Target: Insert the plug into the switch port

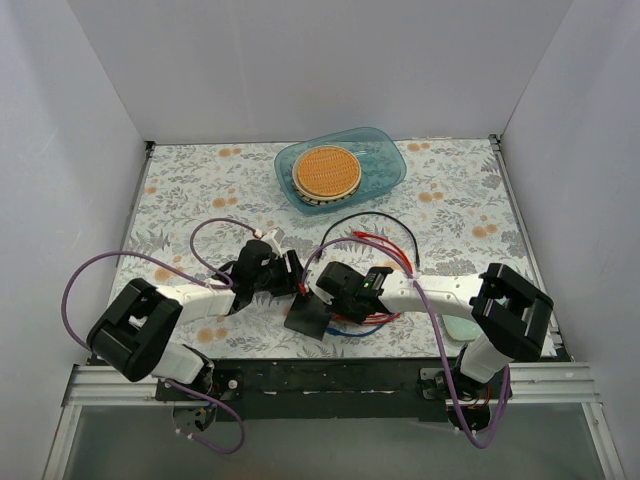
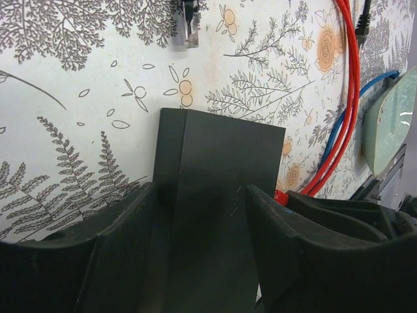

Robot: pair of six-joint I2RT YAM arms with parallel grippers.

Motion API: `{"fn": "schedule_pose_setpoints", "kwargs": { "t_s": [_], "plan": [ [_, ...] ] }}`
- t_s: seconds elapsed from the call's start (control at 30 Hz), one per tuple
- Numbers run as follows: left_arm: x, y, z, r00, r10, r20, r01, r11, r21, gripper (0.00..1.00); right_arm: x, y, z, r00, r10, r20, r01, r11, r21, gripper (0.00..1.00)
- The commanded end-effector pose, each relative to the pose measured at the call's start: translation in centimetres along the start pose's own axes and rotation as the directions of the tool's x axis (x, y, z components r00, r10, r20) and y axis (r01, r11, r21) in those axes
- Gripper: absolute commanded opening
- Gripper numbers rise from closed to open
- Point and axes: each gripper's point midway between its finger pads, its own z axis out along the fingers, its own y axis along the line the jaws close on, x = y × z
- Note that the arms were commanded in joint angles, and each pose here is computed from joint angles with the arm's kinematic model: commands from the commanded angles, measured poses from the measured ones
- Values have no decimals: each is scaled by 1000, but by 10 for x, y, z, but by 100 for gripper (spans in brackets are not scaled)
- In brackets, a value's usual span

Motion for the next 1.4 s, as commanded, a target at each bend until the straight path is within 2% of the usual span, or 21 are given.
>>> {"fn": "schedule_pose_setpoints", "kwargs": {
  "t_s": [0.0, 0.4, 0.9, 1.13, 1.37],
  "plan": [
    [11, -52, 0, 996, 69, -65, -56, 981, 183, 54, -87, -16, -22, 947, -3, 322, -17, 998, 60, 1],
    [19, -62, 9, 985, 158, -68, -140, 968, 210, 55, -100, -20, -28, 929, -58, 365, 30, 996, 83, 1],
    [28, -76, 9, 975, 212, -65, -184, 938, 293, 55, -115, -23, -28, 888, -113, 446, 66, 991, 120, 1],
    [39, -78, 11, 966, 244, -83, -203, 919, 338, 54, -131, -32, -35, 826, -123, 550, 31, 985, 172, 1],
    [45, -83, 10, 957, 280, -80, -234, 903, 359, 53, -144, -36, -48, 799, -139, 585, 29, 981, 192, 1]
  ]
}}
